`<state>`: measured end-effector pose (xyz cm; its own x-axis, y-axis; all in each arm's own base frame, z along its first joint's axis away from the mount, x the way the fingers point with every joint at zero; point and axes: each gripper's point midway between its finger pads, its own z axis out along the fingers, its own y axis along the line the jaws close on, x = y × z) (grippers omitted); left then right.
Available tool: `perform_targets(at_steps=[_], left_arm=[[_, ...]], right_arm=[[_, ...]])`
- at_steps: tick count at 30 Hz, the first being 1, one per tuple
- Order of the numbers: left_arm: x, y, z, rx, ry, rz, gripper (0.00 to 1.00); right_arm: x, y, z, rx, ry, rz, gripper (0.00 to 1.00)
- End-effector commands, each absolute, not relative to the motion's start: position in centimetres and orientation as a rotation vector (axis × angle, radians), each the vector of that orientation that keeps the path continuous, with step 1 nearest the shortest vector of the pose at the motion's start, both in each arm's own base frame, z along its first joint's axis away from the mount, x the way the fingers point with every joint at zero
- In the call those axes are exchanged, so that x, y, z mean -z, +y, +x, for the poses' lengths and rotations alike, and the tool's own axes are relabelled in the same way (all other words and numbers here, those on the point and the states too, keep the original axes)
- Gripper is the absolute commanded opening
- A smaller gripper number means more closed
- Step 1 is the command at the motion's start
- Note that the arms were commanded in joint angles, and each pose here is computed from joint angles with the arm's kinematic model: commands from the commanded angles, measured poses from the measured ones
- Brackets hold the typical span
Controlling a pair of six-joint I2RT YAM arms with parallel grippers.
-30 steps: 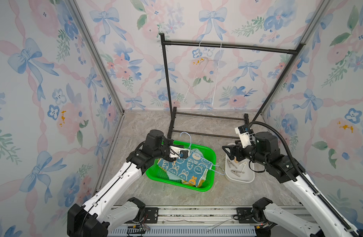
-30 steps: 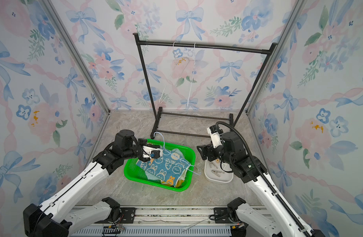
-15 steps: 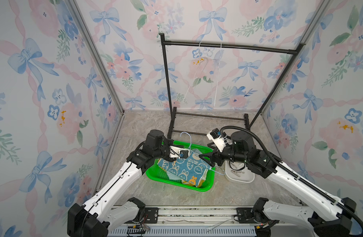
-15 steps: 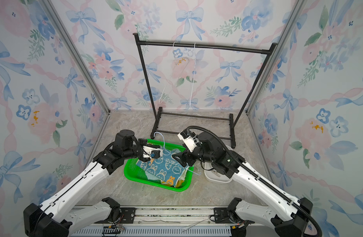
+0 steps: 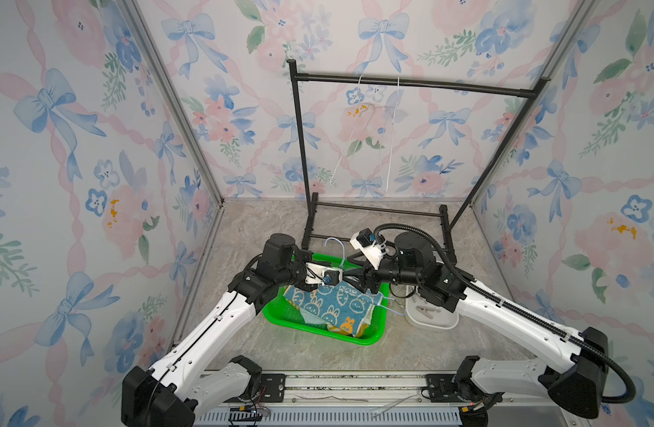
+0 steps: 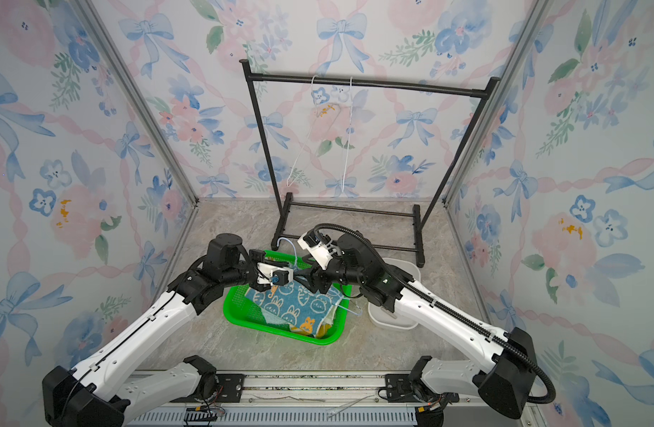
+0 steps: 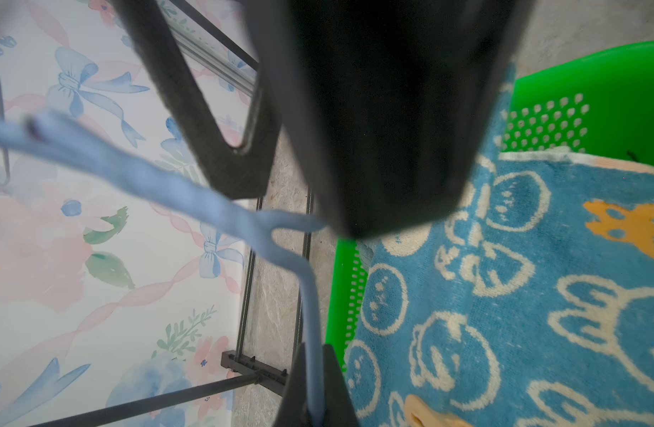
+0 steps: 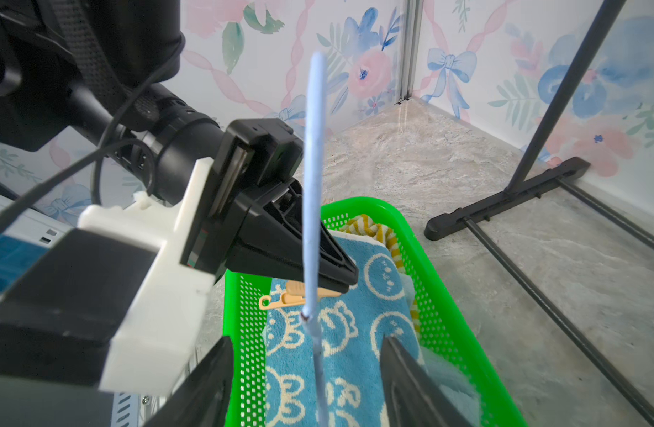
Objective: Remove the clothespins securing towels to the hanger
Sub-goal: Remove the clothespin from the hanger.
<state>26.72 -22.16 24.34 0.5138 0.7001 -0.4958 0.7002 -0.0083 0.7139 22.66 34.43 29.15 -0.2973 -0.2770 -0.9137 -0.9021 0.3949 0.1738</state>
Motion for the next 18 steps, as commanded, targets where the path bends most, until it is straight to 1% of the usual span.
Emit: perform_targets(at_steps=[1, 5, 9, 14, 17, 18], left_arm=[[-25.0, -22.8, 26.4, 0.043, 1.168, 1.703, 0.00], [-24.9, -22.9, 26.5, 0.043, 1.170, 1.704, 0.00], [-25.0, -22.8, 26.5, 0.042, 1.169, 1.705, 0.00], [-25.0, -22.9, 26.4, 0.048, 1.164, 1.704, 0.00], [-25.1, -22.9, 26.4, 0.050, 1.161, 1.704, 0.00], [-25.1, -22.9, 26.3, 0.051, 1.160, 1.704, 0.00]], right_arm=[[-30.2, 35.6, 22.5, -0.951, 1.744, -1.035, 0.57], [-29.7, 36.2, 22.7, -0.966, 1.761, -1.050, 0.44], [-29.3, 36.5, 22.7, -0.971, 1.776, -1.067, 0.26], [-29.1, 36.4, 22.7, -0.960, 1.781, -1.072, 0.13], [-29.2, 36.3, 22.8, -0.949, 1.778, -1.067, 0.02], [-29.3, 36.2, 22.8, -0.946, 1.777, -1.066, 0.00]])
